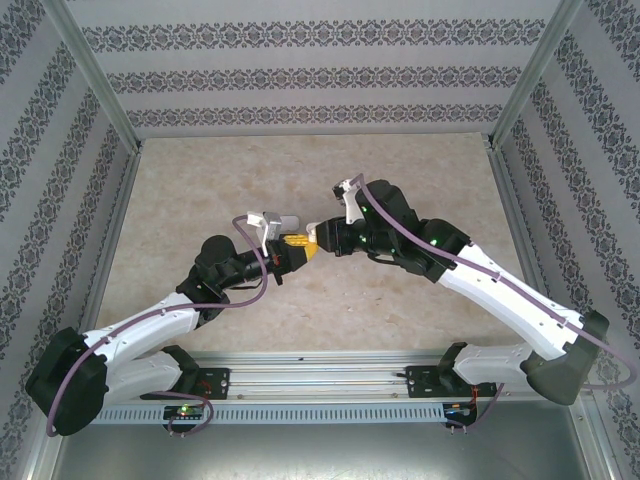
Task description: Insert wireless bluetooth earbuds into charging case
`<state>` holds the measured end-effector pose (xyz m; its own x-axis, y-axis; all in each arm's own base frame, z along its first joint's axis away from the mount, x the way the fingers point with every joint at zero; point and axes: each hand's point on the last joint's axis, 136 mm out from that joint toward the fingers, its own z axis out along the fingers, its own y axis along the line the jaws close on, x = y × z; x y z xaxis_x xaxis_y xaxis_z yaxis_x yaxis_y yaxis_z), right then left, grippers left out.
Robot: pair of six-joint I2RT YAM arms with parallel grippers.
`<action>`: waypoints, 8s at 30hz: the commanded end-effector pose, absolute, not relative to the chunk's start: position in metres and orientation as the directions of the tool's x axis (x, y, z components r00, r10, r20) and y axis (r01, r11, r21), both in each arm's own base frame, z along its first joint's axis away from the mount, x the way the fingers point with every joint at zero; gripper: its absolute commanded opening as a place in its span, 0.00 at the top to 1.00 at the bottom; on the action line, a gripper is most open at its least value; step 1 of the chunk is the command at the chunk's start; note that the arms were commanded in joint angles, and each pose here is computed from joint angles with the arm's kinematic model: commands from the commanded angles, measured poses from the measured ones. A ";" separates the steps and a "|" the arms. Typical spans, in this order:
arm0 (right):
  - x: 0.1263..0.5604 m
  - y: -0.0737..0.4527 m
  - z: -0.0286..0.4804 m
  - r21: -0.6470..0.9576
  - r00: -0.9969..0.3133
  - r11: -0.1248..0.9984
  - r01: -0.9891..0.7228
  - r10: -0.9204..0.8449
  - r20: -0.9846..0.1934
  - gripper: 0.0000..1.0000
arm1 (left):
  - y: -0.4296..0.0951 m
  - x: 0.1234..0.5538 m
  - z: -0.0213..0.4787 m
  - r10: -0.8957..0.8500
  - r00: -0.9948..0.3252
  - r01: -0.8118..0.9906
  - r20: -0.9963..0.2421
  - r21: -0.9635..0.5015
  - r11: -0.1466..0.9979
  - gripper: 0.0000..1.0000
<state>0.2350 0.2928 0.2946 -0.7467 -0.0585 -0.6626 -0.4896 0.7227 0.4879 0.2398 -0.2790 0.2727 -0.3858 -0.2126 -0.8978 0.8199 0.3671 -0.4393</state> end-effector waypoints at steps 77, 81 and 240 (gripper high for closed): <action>0.231 0.288 0.296 0.767 -0.929 0.574 -0.285 0.032 -0.369 0.76 | -0.260 0.244 0.295 -0.262 -0.492 0.778 -0.830 -0.554 0.296 1.00; 0.236 0.285 0.306 0.751 -0.911 0.587 -0.302 0.054 -0.408 0.77 | -0.260 0.242 0.291 -0.254 -0.502 0.776 -0.827 -0.560 0.291 1.00; 0.316 -0.030 0.119 0.092 -0.338 0.974 0.206 0.159 -0.928 0.02 | -0.010 0.363 0.133 -0.004 -0.339 0.033 -0.941 -0.016 0.999 0.00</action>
